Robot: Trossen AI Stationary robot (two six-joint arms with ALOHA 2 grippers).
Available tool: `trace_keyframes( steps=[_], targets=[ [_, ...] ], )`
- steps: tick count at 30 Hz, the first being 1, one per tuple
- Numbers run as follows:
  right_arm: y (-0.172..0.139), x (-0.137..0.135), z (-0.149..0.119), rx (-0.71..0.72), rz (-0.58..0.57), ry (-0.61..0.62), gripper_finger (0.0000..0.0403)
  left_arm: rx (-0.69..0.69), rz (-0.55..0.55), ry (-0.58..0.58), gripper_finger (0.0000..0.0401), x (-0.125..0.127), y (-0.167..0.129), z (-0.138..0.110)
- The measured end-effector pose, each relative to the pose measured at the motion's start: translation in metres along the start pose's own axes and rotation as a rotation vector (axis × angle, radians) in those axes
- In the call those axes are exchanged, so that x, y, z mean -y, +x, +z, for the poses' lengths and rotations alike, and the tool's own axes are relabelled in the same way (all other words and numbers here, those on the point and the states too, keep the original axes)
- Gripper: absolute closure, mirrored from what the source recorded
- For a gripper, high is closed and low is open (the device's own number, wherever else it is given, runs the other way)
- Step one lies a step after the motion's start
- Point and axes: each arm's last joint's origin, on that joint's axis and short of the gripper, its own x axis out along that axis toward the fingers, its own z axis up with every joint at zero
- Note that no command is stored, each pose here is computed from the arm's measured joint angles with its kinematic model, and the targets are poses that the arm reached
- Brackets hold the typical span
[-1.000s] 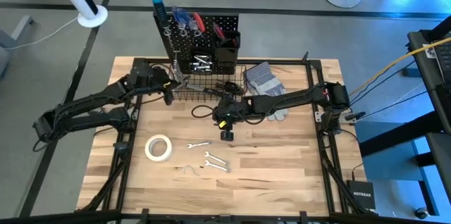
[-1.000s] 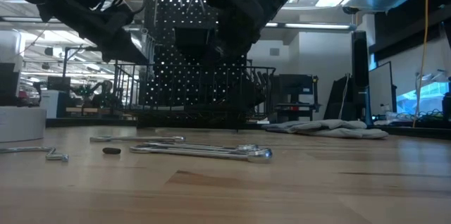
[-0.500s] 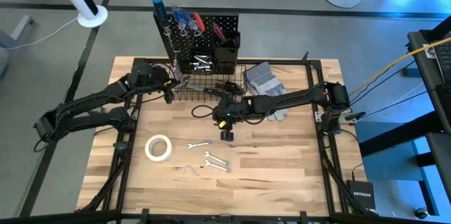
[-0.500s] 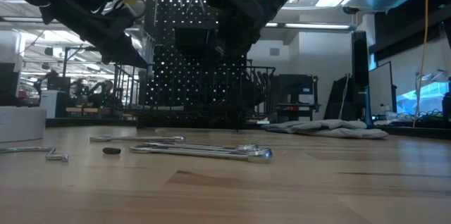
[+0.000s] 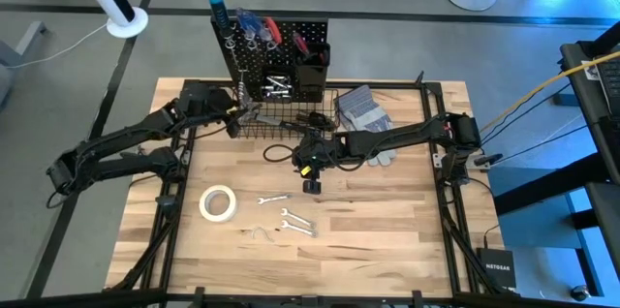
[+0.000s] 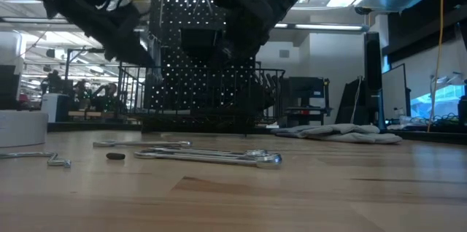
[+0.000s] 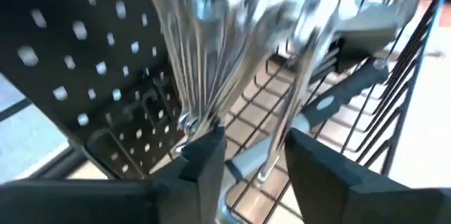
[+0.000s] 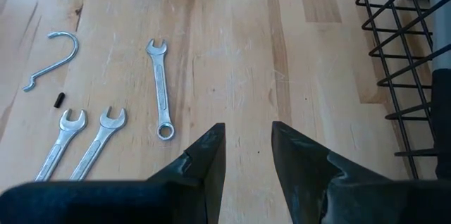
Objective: Hang tools onto peg board
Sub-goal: Hang the wrench on the peg board
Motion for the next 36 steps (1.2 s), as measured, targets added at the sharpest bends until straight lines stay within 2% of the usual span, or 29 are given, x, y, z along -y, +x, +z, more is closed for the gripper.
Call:
trace_keyframes(
  steps=[5,12,20,26,36],
  targets=[
    [0.0,0.0,0.0,0.0,0.0,0.0,0.0281,-0.005,-0.02,0.008,0.024,0.004,-0.015,0.019],
    [0.0,0.0,0.0,0.0,0.0,0.0,0.0281,0.025,-0.039,0.078,0.0237,0.008,-0.027,0.029],
    [0.0,0.0,0.0,0.0,0.0,0.0,0.0281,0.051,0.092,0.106,0.0237,0.004,-0.026,0.031],
    [0.0,0.0,0.0,0.0,0.0,0.0,0.0281,0.1,0.108,0.102,0.0237,0.004,-0.022,0.037],
    [0.0,0.0,0.0,0.0,0.0,0.0,0.0281,0.045,0.254,0.132,0.0237,-0.001,-0.007,0.035]
  ],
)
